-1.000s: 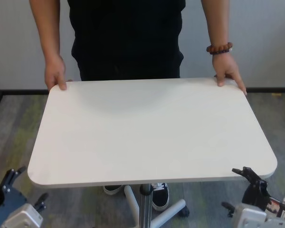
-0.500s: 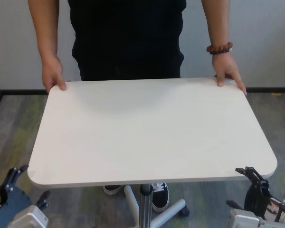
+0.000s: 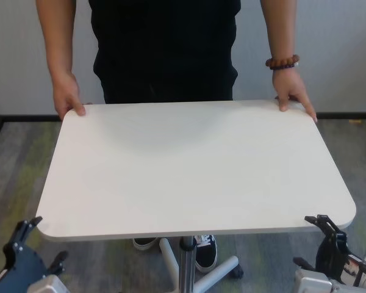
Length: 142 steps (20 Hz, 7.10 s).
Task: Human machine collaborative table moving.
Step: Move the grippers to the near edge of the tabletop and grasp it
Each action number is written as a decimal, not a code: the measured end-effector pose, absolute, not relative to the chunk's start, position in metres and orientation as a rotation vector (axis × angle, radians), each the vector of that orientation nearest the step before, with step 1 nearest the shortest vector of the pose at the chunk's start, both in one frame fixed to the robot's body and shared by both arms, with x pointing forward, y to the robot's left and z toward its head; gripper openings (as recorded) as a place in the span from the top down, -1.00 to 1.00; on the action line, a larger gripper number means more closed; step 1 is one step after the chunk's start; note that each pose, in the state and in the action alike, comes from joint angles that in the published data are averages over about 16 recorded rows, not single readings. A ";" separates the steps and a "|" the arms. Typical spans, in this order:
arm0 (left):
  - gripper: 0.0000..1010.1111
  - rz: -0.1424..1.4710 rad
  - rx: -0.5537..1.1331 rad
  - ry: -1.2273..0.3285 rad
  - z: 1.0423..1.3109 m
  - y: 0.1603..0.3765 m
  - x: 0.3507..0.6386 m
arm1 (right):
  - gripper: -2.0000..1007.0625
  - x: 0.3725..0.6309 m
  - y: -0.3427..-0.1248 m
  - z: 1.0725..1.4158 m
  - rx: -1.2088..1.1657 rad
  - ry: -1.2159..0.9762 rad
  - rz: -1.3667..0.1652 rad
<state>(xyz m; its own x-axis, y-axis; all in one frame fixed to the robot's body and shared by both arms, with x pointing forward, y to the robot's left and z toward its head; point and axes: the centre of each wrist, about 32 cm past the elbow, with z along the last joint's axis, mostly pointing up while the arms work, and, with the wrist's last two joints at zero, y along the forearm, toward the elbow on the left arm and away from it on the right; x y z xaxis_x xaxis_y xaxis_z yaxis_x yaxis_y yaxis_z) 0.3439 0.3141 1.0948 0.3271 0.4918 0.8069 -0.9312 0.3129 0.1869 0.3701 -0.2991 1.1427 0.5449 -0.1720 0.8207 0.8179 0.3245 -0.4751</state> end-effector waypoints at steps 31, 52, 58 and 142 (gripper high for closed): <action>-0.99 1.080 0.813 -0.869 1.067 0.289 0.354 | -0.99 0.376 -0.276 1.130 -1.223 -0.965 -0.727; -0.99 1.098 0.836 -0.900 1.058 0.276 0.361 | -0.99 0.380 -0.273 1.125 -1.276 -1.062 -0.743; -0.99 1.104 0.844 -0.919 1.054 0.270 0.366 | -0.99 0.381 -0.272 1.125 -1.274 -1.069 -0.743; -0.99 1.176 0.829 -0.938 1.048 0.260 0.377 | -0.99 0.388 -0.254 1.112 -1.373 -1.206 -0.688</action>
